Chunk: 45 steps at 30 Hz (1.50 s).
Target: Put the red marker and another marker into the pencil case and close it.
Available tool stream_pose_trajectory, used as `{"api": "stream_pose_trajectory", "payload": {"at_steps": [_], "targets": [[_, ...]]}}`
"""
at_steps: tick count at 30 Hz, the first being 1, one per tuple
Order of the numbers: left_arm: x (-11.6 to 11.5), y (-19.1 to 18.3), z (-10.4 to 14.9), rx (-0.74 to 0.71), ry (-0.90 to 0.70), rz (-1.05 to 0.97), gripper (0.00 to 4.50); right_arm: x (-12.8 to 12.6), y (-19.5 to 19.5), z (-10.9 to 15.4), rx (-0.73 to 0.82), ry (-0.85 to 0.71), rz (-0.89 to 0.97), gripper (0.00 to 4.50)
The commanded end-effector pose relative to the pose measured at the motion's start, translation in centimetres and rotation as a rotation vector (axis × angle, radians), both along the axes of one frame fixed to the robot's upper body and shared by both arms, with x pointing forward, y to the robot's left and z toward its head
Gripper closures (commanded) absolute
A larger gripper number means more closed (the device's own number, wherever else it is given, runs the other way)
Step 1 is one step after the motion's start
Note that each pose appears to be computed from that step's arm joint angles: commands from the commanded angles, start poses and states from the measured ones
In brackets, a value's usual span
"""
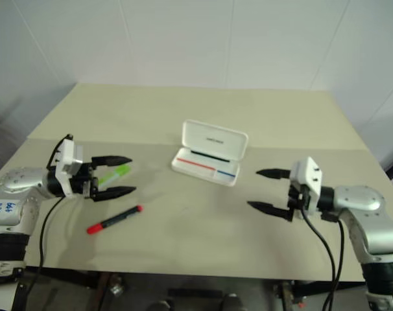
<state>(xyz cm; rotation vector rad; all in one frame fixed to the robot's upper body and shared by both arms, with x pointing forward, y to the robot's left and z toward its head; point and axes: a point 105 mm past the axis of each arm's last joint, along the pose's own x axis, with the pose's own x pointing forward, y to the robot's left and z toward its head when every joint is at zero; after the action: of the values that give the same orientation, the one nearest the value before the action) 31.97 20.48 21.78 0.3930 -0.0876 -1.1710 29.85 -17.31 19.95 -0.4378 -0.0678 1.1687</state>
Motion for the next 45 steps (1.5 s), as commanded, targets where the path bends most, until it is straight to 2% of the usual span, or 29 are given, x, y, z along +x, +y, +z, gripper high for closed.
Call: {"api": "stream_pose_trajectory", "payload": {"at_steps": [1,7,10,13,22,29,45], "targets": [[-0.1,1.2,1.2,0.053,-0.048,0.015,0.05,0.3,1.5,0.7,-0.062,-0.031,0.06,0.0],[0.2,1.1,1.8,0.08,-0.064,0.009,0.05,1.8,3.3,0.8,-0.106,-0.038,0.114,0.0],[0.8,1.1,1.7,0.084,-0.08,0.019,0.0,2.4,4.0,0.0,-0.122,-0.028,0.139,0.66],[1.0,0.6,2.0,0.078,-0.096,0.008,0.0,3.4,4.7,-0.6,-0.141,-0.025,0.132,1.69],[1.2,0.1,1.5,0.073,-0.095,0.006,0.0,6.7,6.5,-2.0,-0.278,-0.017,0.119,1.69],[1.0,0.8,1.4,0.095,-0.092,0.028,0.0,8.3,6.9,-2.3,-0.349,-0.009,0.114,1.69],[0.9,1.4,1.8,0.091,-0.121,0.064,0.0,10.1,6.2,-2.9,-0.444,0.024,0.07,1.69]]}}
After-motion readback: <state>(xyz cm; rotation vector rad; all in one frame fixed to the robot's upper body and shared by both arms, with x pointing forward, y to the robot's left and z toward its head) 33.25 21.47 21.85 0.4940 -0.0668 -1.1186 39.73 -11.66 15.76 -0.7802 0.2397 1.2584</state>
